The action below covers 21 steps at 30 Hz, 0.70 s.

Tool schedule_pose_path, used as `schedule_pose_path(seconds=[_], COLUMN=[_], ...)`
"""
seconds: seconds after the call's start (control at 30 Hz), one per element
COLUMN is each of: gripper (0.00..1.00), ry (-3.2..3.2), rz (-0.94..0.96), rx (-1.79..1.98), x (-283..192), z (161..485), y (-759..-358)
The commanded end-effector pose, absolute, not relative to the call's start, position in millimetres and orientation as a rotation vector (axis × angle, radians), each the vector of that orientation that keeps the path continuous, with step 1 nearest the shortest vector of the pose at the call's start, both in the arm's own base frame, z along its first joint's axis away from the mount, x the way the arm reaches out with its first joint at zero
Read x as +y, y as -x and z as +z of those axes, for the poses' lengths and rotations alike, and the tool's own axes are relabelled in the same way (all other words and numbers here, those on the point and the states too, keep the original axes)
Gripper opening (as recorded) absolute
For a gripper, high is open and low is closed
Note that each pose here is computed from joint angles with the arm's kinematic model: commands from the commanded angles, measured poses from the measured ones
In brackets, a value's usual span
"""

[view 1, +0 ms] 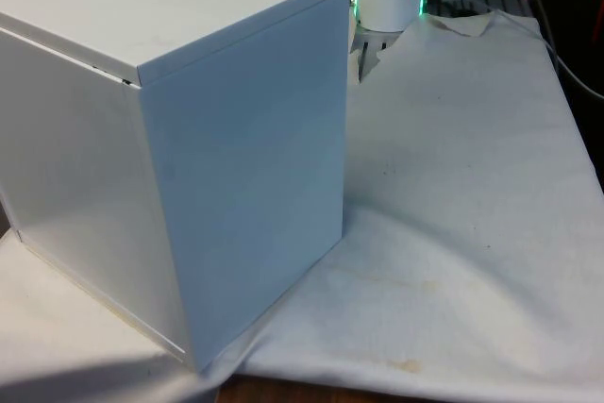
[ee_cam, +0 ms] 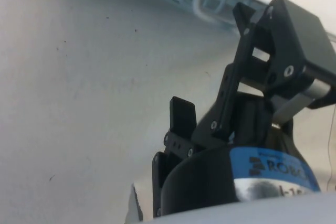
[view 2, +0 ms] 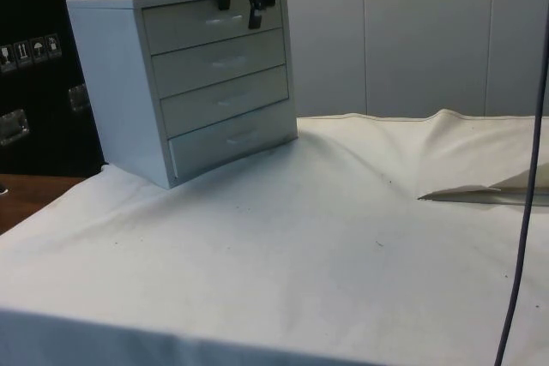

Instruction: Open the drawer, then close it.

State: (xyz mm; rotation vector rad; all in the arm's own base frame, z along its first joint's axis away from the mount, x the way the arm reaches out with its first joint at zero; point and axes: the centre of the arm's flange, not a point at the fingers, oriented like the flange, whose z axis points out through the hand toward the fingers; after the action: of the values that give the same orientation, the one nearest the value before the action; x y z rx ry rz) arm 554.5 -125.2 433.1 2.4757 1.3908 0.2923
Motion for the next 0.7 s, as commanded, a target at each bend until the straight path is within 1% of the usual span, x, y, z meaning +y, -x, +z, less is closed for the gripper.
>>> schedule_pose_path(seconds=[0.0, 0.3, 0.5, 0.67], gripper=[1.0, 1.0, 1.0, 1.0], ry=[-2.468, -2.476, -2.468, -2.464], rz=[0.304, 0.287, 0.298, 0.303], rx=[1.386, 1.39, 1.386, 1.383], x=[-126.1, -124.7, -120.6, -121.5], z=[433.0, 428.6, 417.0, 416.3], y=[-554.6, -554.8, -555.2, -555.1])
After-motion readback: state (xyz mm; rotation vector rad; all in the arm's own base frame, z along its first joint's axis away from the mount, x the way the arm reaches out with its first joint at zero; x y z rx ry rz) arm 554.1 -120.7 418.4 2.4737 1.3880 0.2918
